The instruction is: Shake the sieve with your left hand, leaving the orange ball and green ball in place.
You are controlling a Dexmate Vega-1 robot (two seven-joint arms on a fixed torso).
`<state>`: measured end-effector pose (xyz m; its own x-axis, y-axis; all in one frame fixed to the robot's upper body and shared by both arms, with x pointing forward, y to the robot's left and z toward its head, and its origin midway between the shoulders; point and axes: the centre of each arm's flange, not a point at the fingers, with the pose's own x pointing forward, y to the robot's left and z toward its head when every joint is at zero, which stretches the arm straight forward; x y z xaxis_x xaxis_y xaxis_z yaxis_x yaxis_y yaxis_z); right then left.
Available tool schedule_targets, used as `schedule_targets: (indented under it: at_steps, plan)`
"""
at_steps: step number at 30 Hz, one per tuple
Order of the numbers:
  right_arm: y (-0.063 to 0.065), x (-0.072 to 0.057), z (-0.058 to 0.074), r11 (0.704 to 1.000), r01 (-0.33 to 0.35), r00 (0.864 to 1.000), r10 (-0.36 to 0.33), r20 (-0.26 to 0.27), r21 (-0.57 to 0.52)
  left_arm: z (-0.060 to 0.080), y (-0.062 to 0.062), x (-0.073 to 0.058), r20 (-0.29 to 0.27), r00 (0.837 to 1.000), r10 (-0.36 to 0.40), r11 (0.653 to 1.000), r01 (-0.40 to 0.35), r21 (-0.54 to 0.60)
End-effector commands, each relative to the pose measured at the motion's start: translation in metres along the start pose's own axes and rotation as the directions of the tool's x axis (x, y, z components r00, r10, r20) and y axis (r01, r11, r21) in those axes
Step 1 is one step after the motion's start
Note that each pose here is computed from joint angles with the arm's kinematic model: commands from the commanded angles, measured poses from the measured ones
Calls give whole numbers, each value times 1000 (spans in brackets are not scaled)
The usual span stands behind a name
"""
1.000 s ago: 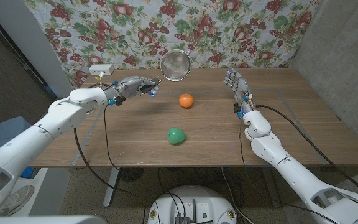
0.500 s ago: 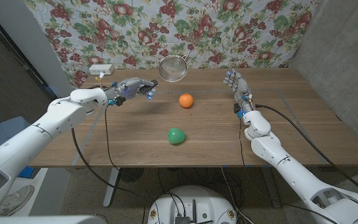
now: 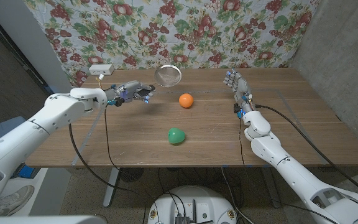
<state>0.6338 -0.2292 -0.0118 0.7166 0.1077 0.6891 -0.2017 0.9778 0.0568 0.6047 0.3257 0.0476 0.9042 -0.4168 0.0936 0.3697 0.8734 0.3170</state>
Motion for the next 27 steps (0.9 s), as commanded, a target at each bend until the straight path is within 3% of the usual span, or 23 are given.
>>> schedule_targets:
  at_steps: [1, 17, 27]
  plan:
    - [0, -4, 1, 1000, 2, 1000, -2, 3, 2, -6, -2, -2, -121, 993, -2, 999, -4, -45]
    - [0, -10, 3, 1000, 2, 1000, -2, 5, 0, -4, -6, -8, -88, 996, -2, 1000, -1, -24]
    - [1, -13, 4, 1000, 3, 1000, -3, 10, -1, 1, -9, -11, -18, 1000, -10, 1000, 11, 18]
